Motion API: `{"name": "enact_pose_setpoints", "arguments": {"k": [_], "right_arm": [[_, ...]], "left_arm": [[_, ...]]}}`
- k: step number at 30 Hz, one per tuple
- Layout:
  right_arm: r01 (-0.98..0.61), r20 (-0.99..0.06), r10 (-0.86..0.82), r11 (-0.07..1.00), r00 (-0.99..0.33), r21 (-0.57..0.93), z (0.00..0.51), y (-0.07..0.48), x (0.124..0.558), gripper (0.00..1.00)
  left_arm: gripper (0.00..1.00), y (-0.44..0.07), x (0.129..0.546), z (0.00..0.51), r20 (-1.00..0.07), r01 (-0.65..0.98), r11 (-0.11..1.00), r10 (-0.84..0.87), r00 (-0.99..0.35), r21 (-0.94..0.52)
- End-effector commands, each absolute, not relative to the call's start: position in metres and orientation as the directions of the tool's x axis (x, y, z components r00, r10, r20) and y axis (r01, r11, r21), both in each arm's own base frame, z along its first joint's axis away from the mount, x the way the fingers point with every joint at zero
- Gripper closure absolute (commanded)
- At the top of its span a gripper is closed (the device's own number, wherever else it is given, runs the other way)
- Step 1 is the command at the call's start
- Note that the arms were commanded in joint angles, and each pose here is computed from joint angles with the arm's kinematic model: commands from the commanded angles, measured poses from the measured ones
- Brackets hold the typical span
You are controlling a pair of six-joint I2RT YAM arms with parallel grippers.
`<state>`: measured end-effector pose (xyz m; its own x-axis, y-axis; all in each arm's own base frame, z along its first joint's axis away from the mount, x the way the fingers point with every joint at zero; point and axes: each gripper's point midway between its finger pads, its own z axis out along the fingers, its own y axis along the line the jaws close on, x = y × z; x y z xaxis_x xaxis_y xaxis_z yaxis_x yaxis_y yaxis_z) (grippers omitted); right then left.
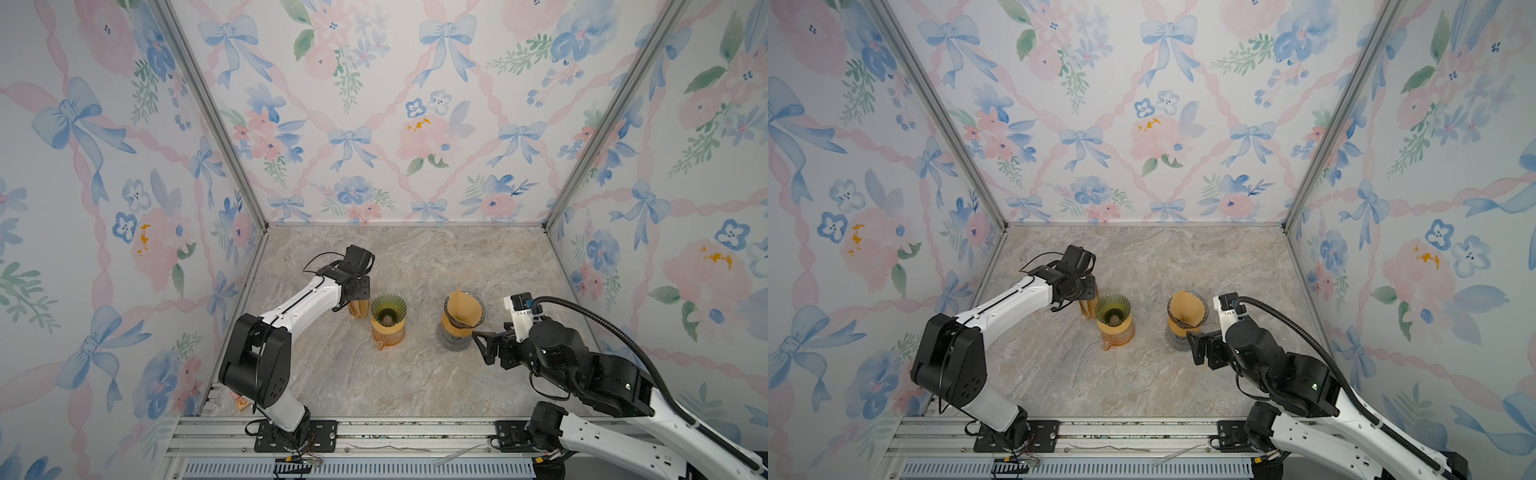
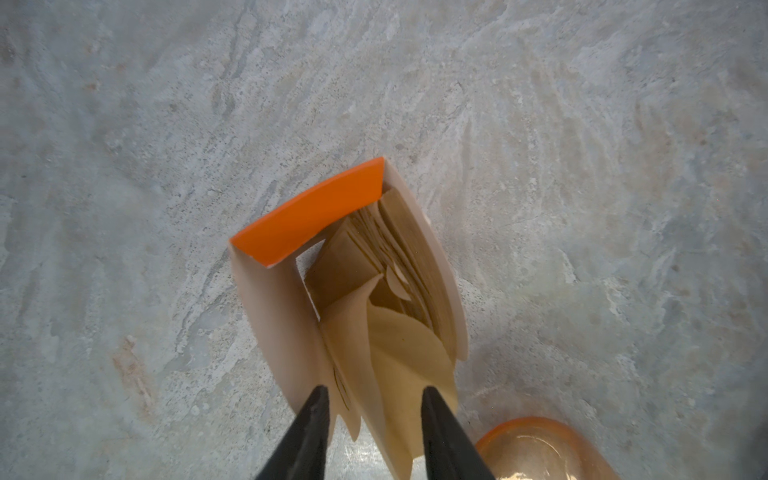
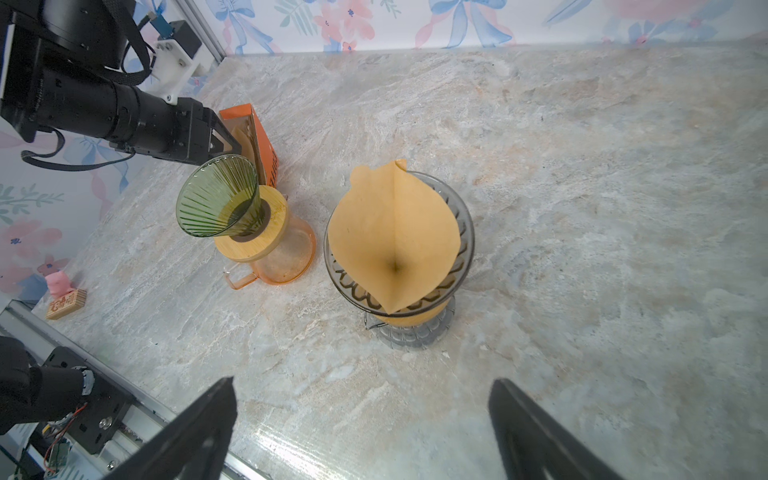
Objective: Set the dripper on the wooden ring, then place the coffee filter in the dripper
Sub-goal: 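Release the green dripper with the right gripper while the left moves to the filter box, then pinch a brown paper filter from the orange box with the left gripper and lift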
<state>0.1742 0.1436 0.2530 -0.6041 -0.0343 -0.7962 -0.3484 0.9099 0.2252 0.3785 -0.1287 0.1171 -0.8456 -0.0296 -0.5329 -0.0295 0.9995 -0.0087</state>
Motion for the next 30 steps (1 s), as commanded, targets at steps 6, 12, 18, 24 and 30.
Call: {"name": "enact_pose_setpoints", "arguments": {"k": [6, 12, 18, 24, 30], "right_arm": [[-0.314, -0.786, -0.047, 0.93, -0.616, 0.19, 0.242, 0.128, 0.173, 0.04], [-0.299, -0.784, -0.042, 0.936, -0.619, 0.187, 0.242, 0.123, 0.173, 0.04], [-0.286, -0.784, -0.028, 0.939, -0.62, 0.193, 0.241, 0.12, 0.173, 0.04], [-0.283, -0.789, -0.024, 0.94, -0.614, 0.191, 0.249, 0.115, 0.171, 0.04], [-0.286, -0.794, -0.022, 0.938, -0.608, 0.193, 0.254, 0.114, 0.17, 0.04]], "left_arm": [[0.68, -0.129, 0.383, 0.114, -0.533, -0.063, 0.998, -0.052, -0.845, 0.003], [0.78, -0.129, 0.383, 0.113, -0.531, -0.065, 0.998, -0.053, -0.845, 0.003], [0.88, -0.134, 0.38, 0.122, -0.539, -0.054, 0.998, -0.062, -0.84, -0.031], [0.98, -0.137, 0.367, 0.139, -0.555, -0.033, 0.995, -0.081, -0.828, -0.096], [1.0, -0.136, 0.35, 0.169, -0.591, 0.012, 0.988, -0.083, -0.803, -0.156]]}}
